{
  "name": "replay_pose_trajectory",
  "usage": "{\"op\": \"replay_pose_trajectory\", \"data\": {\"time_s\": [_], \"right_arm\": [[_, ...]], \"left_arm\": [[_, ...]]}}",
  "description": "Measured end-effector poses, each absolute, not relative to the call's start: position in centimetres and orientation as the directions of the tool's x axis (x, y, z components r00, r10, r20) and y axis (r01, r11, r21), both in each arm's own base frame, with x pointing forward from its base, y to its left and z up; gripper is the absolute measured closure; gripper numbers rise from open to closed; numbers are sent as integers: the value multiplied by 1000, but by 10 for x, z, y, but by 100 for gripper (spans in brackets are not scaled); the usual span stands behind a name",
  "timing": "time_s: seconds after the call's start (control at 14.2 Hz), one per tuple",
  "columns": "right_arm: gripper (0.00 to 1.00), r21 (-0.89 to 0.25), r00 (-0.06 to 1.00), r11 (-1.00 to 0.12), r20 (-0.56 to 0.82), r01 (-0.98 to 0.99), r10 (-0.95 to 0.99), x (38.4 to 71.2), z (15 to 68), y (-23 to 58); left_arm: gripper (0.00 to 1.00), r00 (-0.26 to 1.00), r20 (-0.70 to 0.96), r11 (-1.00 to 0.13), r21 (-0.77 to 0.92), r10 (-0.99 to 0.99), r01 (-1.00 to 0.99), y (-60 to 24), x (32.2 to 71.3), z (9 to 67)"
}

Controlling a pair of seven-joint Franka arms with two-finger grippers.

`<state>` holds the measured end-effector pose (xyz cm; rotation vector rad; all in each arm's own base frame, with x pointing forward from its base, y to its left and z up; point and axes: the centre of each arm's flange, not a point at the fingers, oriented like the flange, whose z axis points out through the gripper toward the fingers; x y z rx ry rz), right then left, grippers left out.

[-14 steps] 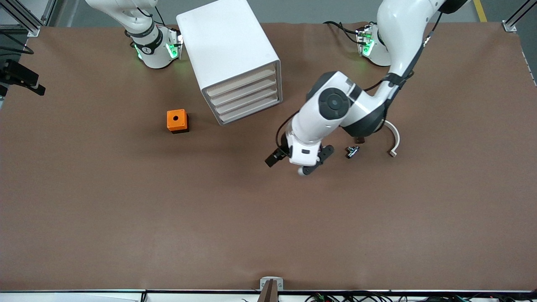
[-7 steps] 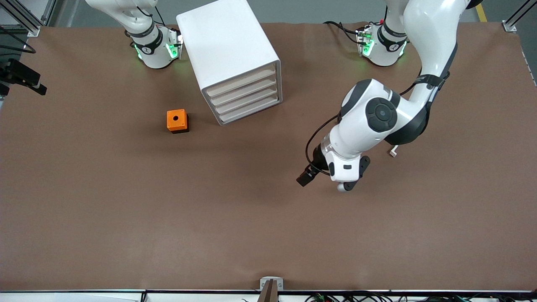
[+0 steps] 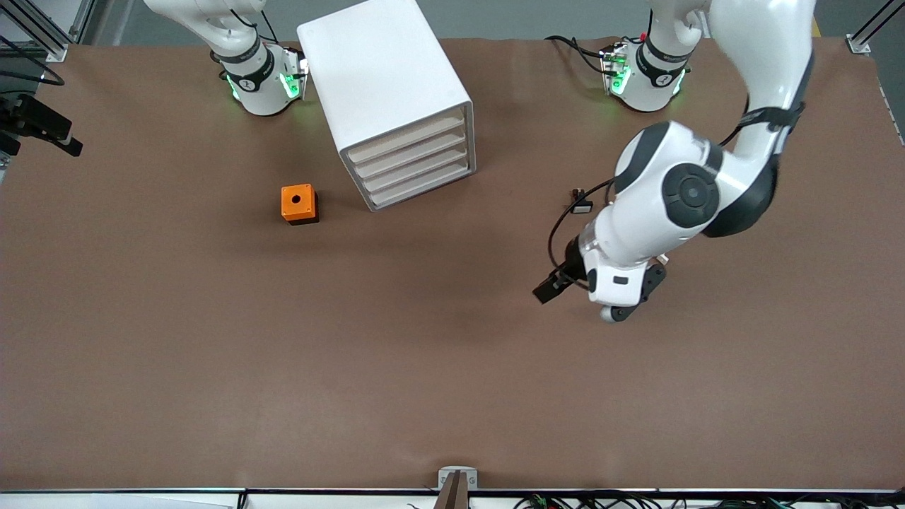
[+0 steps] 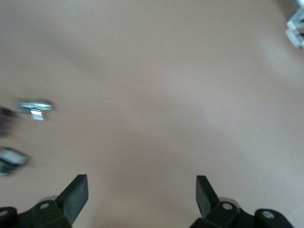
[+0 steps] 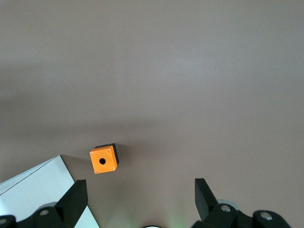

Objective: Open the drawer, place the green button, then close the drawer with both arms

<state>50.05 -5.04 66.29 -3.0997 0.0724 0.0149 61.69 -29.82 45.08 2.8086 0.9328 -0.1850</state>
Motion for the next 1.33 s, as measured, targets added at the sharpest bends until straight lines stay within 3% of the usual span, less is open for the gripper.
{"op": "replay_pose_trajectory", "data": {"time_s": [0.49,0.84,1.33], "right_arm": [[0,-41,1000,-999,-11,-30,-29,500,662,-50],[0,-41,1000,-999,-16,-27,-26,500,662,-51],[0,-39,1000,-999,-16,-17,-16,500,662,-46]], "left_arm": [[0,947,-156,-956,43,280,290,-167,583,539],[0,977,-142,-986,12,162,165,-102,548,549],[0,984,-144,-994,11,109,112,-68,537,549]]}}
